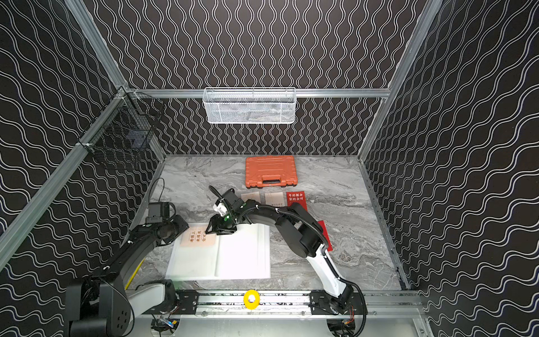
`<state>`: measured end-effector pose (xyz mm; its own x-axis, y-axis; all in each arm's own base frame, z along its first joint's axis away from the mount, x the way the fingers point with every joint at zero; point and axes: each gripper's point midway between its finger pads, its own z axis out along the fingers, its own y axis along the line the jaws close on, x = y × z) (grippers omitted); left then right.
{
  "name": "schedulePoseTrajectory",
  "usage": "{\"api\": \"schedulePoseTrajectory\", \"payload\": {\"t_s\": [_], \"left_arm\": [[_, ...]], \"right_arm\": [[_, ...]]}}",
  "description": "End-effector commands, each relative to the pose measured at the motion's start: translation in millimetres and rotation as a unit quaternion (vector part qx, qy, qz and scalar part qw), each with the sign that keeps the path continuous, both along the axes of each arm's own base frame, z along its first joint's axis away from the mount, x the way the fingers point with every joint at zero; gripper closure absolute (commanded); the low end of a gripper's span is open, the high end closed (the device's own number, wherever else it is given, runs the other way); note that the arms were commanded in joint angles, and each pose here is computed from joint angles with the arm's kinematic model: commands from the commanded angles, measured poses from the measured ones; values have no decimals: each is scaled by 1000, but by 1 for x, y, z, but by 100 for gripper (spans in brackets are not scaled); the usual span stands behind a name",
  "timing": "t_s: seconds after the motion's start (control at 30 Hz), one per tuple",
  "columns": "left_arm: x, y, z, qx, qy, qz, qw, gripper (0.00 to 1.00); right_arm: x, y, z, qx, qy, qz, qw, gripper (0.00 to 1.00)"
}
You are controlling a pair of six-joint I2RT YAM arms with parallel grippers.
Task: Place the photos into the photo albums
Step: Insert the photo into the photo album, then pick up the photo at the center of the board.
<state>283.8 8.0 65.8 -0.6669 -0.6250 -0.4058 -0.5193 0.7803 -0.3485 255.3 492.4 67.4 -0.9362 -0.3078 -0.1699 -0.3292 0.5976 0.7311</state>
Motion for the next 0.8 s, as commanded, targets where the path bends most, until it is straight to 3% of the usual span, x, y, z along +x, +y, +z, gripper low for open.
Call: {"api": "schedulePoseTrajectory", "payload": {"t_s": [0.0, 0.33, 0.57, 0.77], "left_arm": [[12, -12, 10, 0, -17, -31, 999, 52], [54, -105, 26, 1, -46, -154, 987, 60], [78, -179, 16, -13, -33, -242, 970, 76], [94, -223, -3, -34, -19, -281, 959, 82]], "right_arm": [[9, -21, 6, -41, -48, -13, 998, 40], [66, -109, 10, -108, -103, -104, 983, 44], [110, -171, 1, -151, -116, -166, 968, 53], [136, -192, -5, -167, -118, -187, 961, 52]]}}
